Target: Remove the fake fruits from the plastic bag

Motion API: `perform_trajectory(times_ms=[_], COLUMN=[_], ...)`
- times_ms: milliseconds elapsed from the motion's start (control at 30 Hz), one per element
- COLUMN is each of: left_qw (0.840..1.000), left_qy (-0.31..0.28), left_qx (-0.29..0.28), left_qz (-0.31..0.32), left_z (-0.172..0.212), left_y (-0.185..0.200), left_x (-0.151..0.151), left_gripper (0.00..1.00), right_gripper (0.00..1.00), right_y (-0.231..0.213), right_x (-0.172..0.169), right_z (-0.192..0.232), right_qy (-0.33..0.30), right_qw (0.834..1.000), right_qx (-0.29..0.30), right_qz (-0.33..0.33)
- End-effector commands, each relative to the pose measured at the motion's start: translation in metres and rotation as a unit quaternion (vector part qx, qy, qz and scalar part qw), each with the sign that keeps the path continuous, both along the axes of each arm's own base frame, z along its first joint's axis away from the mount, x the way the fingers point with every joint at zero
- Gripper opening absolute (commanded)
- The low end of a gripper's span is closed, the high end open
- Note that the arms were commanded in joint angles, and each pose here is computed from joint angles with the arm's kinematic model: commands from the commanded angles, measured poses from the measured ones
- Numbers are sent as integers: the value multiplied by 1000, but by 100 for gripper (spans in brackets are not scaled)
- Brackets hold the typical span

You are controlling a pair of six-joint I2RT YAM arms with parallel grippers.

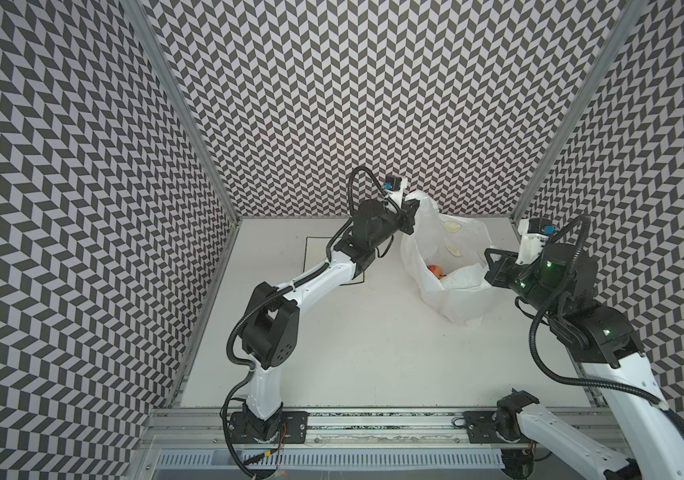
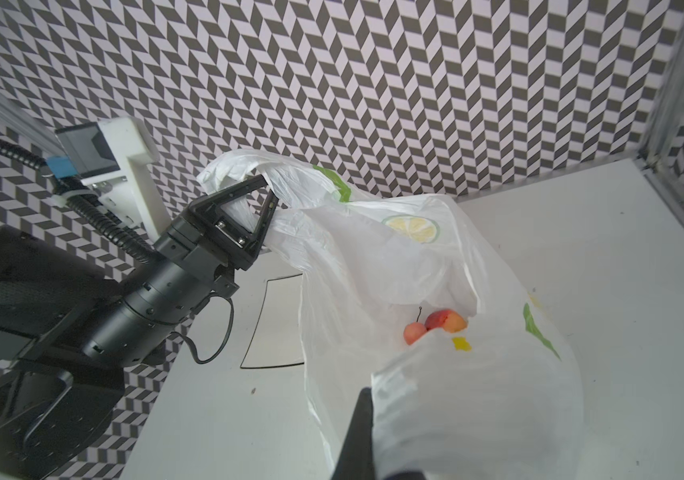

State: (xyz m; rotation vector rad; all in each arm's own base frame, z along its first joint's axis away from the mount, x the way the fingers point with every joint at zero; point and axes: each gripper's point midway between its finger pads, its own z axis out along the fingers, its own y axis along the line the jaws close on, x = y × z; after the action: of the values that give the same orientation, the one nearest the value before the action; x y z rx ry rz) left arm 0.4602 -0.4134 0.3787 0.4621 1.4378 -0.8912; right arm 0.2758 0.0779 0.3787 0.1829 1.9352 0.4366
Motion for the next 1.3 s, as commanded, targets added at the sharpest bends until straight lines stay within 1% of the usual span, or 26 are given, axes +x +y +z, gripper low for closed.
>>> perform_trajectory(times_ms=[0,67,167,233,333,433,500,533,600,633,733,833,900,933,1000,1100,1200,1267], left_qw=[999,999,999,1000,1000,1000,999,999,999,999,999,999,998,998,998,998,998,998], left_qy=[-26,-31,-34,-27,-19,-12,-11,-11,-9,-9,-12,-14,-15,-16,-17,-17,-17,-19], left_qx=[-24,-18,-1,4,13,22,29,32,35,38,40,41,46,46,46,50,54,56], left_qz=[-21,-19,-9,-2,8,18,21,22,24,24,24,23,25,26,27,31,34,36], left_z=[26,26,19,12,3,-4,-7,-8,-10,-11,-13,-12,-13,-13,-12,-14,-17,-18], left_y=[-15,-15,-8,4,23,40,48,51,57,60,69,74,77,79,81,84,86,89], left_x=[-1,2,1,0,-6,-15,-22,-26,-34,-38,-49,-59,-63,-65,-67,-69,-71,-72], left_gripper=[0,0,0,0,0,0,0,0,0,0,0,0,0,0,0,0,0,0], right_gripper=[5,5,6,6,7,9,14,22,45,51,62,79,86,88,89,90,90,90], right_y=[-7,4,30,51,76,91,93,90,77,67,32,9,1,0,1,7,13,27], right_x=[-2,-2,-3,-6,-16,-29,-34,-34,-29,-26,-17,-18,-16,-13,-4,21,47,59], right_z=[15,3,-22,-39,-58,-79,-94,-99,-95,-87,-38,9,24,28,27,16,13,9], right_qy=[-34,-18,18,49,78,101,119,126,123,116,56,-3,-20,-22,-14,16,25,27], right_qw=[999,1000,996,989,977,966,962,963,970,976,992,996,995,995,992,985,980,975], right_qx=[-12,-1,21,37,40,29,23,15,-10,-28,-66,-80,-91,-101,-127,-169,-199,-215], right_qz=[-12,16,80,135,196,235,245,239,207,181,92,40,20,15,17,16,12,43])
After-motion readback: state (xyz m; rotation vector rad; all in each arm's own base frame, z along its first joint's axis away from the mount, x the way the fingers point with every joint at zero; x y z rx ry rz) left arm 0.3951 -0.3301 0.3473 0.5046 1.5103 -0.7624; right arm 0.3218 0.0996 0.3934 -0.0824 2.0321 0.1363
